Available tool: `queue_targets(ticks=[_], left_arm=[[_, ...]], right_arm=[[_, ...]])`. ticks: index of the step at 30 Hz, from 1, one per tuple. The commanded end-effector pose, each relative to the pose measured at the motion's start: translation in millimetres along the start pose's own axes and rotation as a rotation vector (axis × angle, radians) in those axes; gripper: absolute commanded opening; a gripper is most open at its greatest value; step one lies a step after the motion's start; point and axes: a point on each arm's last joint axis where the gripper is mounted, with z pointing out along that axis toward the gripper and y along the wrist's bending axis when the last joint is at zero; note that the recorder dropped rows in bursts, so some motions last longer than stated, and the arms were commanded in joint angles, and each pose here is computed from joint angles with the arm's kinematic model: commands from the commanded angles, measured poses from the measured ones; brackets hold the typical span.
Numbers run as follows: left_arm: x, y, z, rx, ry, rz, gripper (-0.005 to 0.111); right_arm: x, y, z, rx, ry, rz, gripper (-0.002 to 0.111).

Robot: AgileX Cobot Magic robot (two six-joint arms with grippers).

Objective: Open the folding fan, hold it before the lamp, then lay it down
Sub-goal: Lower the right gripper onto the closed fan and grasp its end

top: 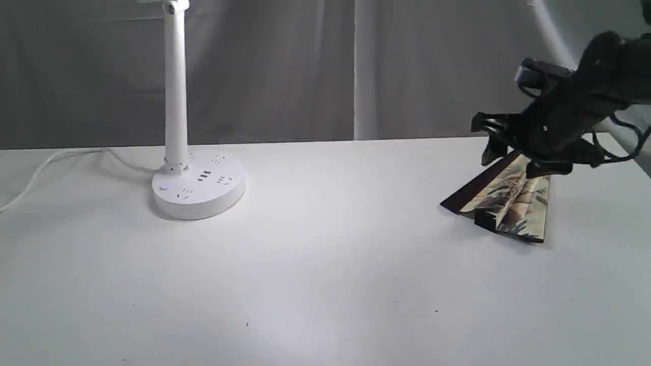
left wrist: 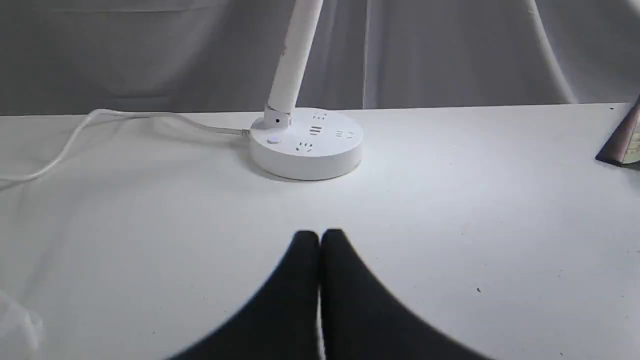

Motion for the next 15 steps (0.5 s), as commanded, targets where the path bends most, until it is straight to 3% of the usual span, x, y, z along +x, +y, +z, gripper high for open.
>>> queue_targets(ticks=[1,15], left_arm=[[1,-0.2,0,0.005,-0.002,0.001,0.0],[1,-0.2,0,0.005,-0.002,0.001,0.0]], right_arm=[[1,-6,15,0.044,0.02,0.04,0.06],[11,-13,42,0.058,0.05,0.09,0.057]])
